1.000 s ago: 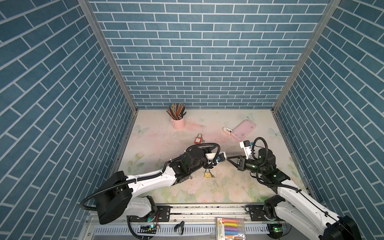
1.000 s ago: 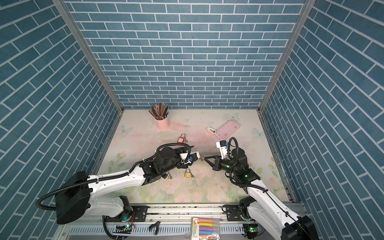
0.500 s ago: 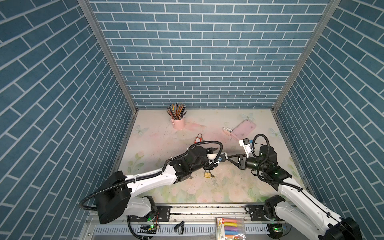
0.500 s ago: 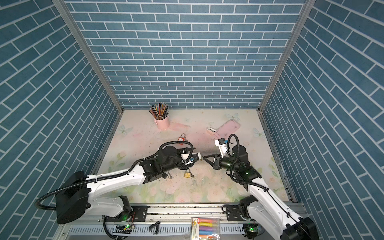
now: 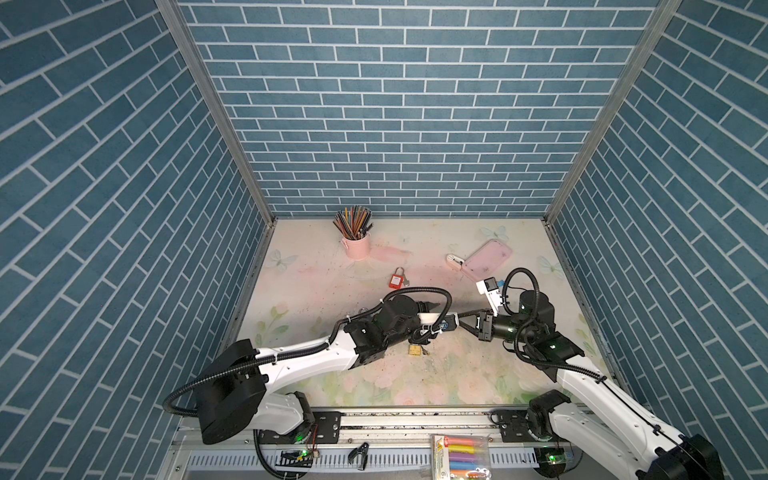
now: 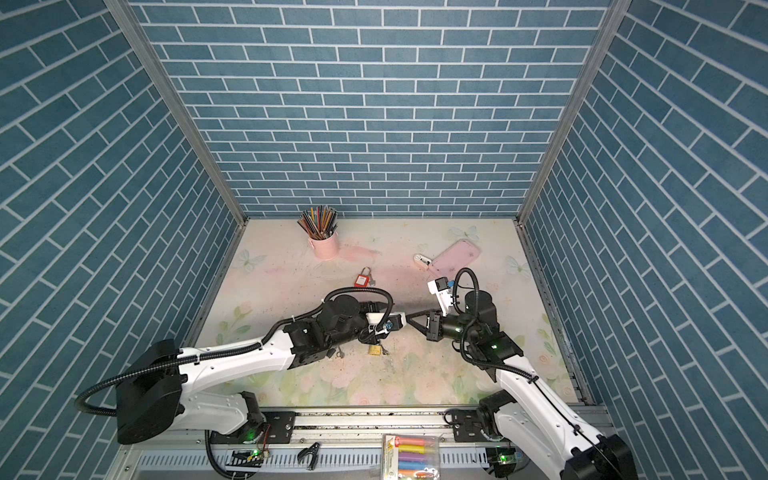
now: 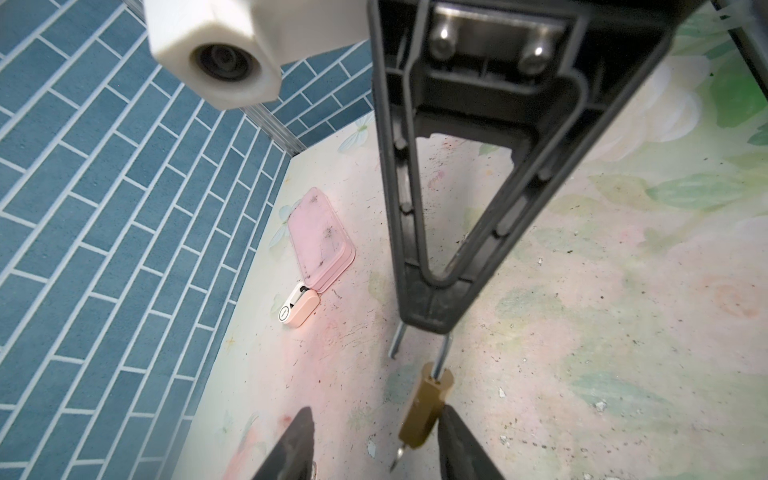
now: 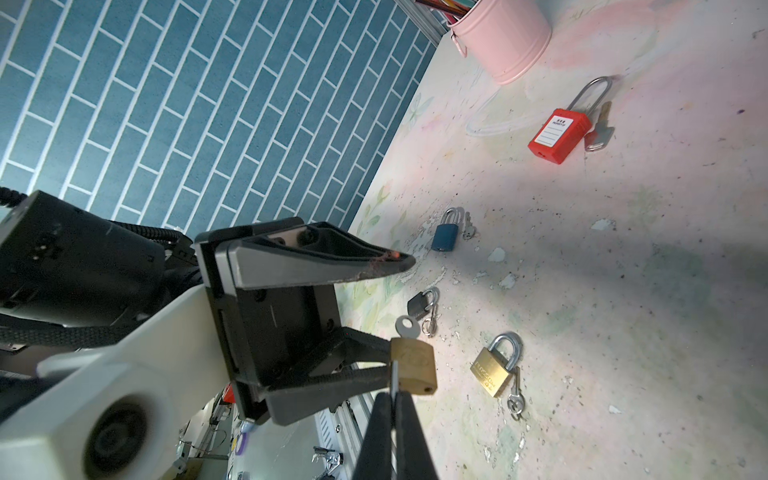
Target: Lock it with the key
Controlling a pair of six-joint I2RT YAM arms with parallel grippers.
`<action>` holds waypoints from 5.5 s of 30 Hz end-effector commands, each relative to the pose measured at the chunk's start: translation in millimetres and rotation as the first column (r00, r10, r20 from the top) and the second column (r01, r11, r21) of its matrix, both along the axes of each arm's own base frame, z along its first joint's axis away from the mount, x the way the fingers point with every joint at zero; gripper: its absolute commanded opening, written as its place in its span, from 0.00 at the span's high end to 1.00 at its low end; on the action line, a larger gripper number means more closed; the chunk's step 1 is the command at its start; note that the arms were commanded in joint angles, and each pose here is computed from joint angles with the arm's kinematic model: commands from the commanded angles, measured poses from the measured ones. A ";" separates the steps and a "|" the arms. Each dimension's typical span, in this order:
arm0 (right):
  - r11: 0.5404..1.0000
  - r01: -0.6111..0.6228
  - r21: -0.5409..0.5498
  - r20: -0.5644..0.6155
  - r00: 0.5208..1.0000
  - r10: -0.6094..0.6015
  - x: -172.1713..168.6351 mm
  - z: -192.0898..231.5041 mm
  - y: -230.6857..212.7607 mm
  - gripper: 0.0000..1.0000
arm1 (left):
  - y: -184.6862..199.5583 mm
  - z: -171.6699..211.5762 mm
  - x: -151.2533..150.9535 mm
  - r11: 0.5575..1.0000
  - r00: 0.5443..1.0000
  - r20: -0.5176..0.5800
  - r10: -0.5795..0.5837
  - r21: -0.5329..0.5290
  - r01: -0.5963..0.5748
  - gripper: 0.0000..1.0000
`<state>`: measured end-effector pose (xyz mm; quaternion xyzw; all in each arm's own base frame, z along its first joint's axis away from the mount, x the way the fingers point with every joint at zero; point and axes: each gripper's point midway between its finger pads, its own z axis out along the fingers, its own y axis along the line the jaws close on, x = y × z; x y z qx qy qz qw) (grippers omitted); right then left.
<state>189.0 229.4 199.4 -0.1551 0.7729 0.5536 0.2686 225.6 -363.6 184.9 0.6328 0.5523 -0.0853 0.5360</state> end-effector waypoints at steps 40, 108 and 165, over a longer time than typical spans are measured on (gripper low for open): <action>0.998 0.064 -0.023 -0.098 0.993 -0.066 16.7 -17.5 -0.1 1.00 | -8.7 20.0 -2.1 0.998 1.000 0.018 -0.026 -0.058 0.027 1.00; 0.962 -0.097 -0.254 0.712 0.655 0.254 -25.1 -12.9 40.1 0.81 | 38.1 -31.3 -39.7 0.941 0.940 -0.257 -0.224 0.192 0.277 1.00; 0.949 -0.073 -0.307 0.777 0.556 0.295 -31.1 -5.0 38.2 1.00 | 28.4 -33.4 -46.2 0.937 0.932 -0.293 -0.215 0.207 0.281 1.00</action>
